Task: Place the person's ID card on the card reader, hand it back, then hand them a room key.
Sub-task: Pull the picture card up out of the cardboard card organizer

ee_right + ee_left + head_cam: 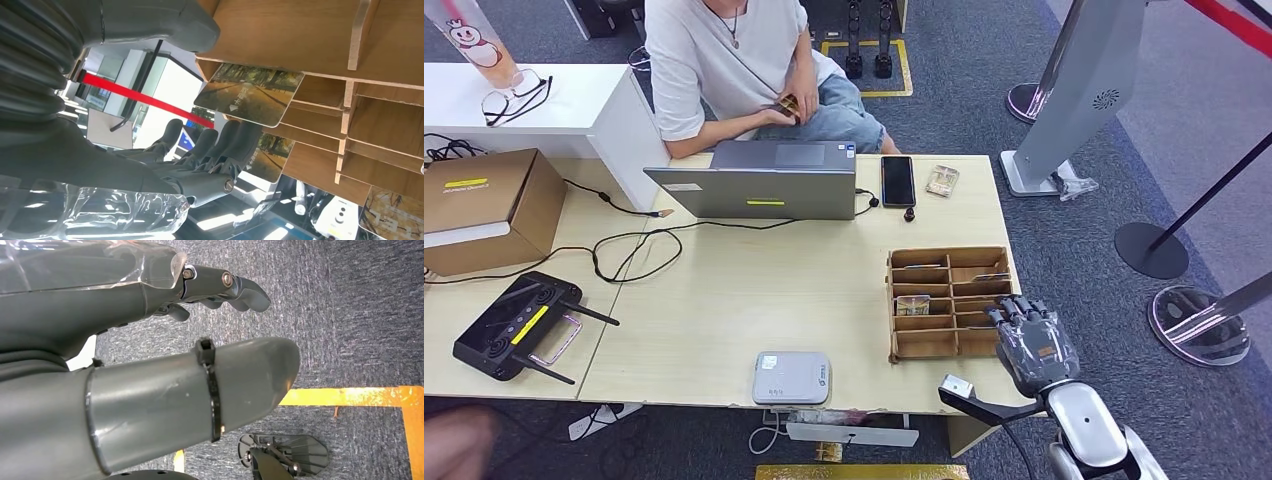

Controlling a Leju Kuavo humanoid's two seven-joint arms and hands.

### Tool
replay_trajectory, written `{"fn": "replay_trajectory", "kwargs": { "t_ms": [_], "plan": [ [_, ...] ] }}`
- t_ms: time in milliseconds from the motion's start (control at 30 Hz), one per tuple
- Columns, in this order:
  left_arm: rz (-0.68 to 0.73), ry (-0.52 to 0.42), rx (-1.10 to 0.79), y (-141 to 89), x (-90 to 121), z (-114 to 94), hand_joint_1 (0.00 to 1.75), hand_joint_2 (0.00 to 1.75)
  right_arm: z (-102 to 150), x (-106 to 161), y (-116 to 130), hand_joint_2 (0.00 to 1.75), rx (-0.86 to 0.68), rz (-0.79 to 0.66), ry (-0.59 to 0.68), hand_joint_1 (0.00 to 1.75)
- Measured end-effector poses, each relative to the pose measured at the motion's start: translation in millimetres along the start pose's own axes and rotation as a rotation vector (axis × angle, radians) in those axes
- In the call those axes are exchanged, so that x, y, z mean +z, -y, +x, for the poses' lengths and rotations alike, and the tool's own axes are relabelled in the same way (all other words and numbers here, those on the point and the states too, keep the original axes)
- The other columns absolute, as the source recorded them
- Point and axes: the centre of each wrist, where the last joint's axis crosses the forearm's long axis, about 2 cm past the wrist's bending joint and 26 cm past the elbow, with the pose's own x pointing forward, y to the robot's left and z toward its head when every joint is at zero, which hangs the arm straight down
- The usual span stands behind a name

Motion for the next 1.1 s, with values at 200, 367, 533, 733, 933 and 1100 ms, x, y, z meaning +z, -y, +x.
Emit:
{"fn": "replay_trajectory", "kwargs": {
  "t_ms": [200,367,533,733,933,1100],
  "plan": [
    [0.000,-0.001,0.000,-0.1,0.0,0.0,0.00,0.00,0.1,0.3,-0.3,1.75,-0.001,0.003,-0.001,0.76],
    [0.001,-0.001,0.000,-0.2,-0.1,-0.1,0.00,0.00,0.3,1.1,-1.0,1.75,-0.001,0.007,-0.001,0.89],
    [0.001,-0.001,-0.001,-0.2,-0.1,0.0,0.00,0.00,0.4,1.6,-1.5,1.75,-0.002,0.009,-0.001,1.37],
    [0.000,0.000,-0.002,-0.1,-0.1,0.0,0.00,0.00,0.2,1.6,-1.4,1.75,-0.002,0.008,-0.003,1.72],
    [0.001,0.000,-0.002,-0.2,-0.1,0.0,0.00,0.00,0.4,2.1,-1.8,1.75,-0.003,0.003,-0.002,1.75],
    [0.001,0.000,-0.002,-0.2,-0.1,0.1,0.00,0.00,1.7,3.4,-2.4,1.75,-0.003,-0.013,0.005,1.75]
  ]
}}
